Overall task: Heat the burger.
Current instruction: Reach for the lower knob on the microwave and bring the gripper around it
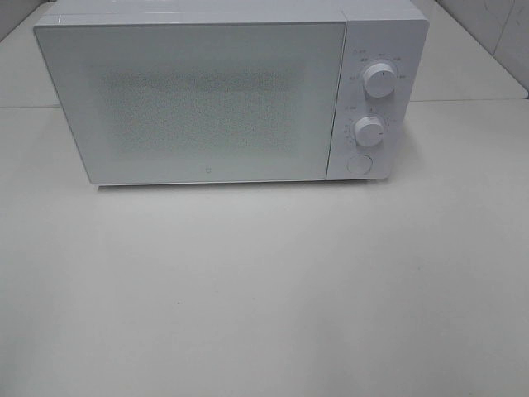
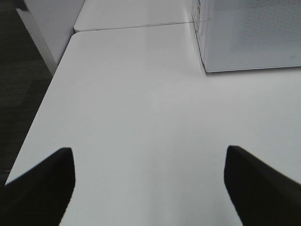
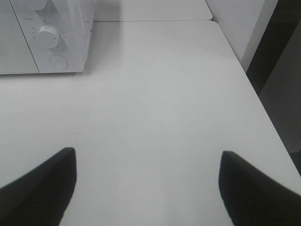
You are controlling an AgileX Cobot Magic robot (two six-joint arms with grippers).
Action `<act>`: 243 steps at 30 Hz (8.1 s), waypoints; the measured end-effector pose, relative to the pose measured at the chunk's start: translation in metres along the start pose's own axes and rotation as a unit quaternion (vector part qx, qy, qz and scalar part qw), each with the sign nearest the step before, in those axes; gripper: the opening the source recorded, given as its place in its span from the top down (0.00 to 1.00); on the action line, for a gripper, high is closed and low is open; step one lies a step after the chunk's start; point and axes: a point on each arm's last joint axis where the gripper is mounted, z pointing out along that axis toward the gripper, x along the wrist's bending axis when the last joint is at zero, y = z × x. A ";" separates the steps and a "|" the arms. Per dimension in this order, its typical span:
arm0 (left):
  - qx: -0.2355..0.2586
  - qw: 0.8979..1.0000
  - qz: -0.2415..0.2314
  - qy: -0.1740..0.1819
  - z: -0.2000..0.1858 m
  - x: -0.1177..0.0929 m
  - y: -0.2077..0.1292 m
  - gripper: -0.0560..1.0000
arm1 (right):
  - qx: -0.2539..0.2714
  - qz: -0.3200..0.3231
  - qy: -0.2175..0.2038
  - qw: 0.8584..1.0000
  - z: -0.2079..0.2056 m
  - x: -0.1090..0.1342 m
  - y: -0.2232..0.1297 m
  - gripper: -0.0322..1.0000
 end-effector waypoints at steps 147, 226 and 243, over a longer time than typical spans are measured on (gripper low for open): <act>0.000 1.000 0.000 0.000 0.000 0.000 0.000 0.19 | -0.142 -0.040 0.002 0.989 0.306 0.160 0.002 0.23; 0.000 1.000 0.000 0.000 0.000 0.000 0.000 0.19 | -0.153 0.005 -0.013 0.988 0.353 0.183 0.005 0.58; 0.000 1.000 0.000 0.000 0.000 0.000 0.000 0.19 | -0.154 0.169 0.019 0.973 0.353 0.183 0.004 0.58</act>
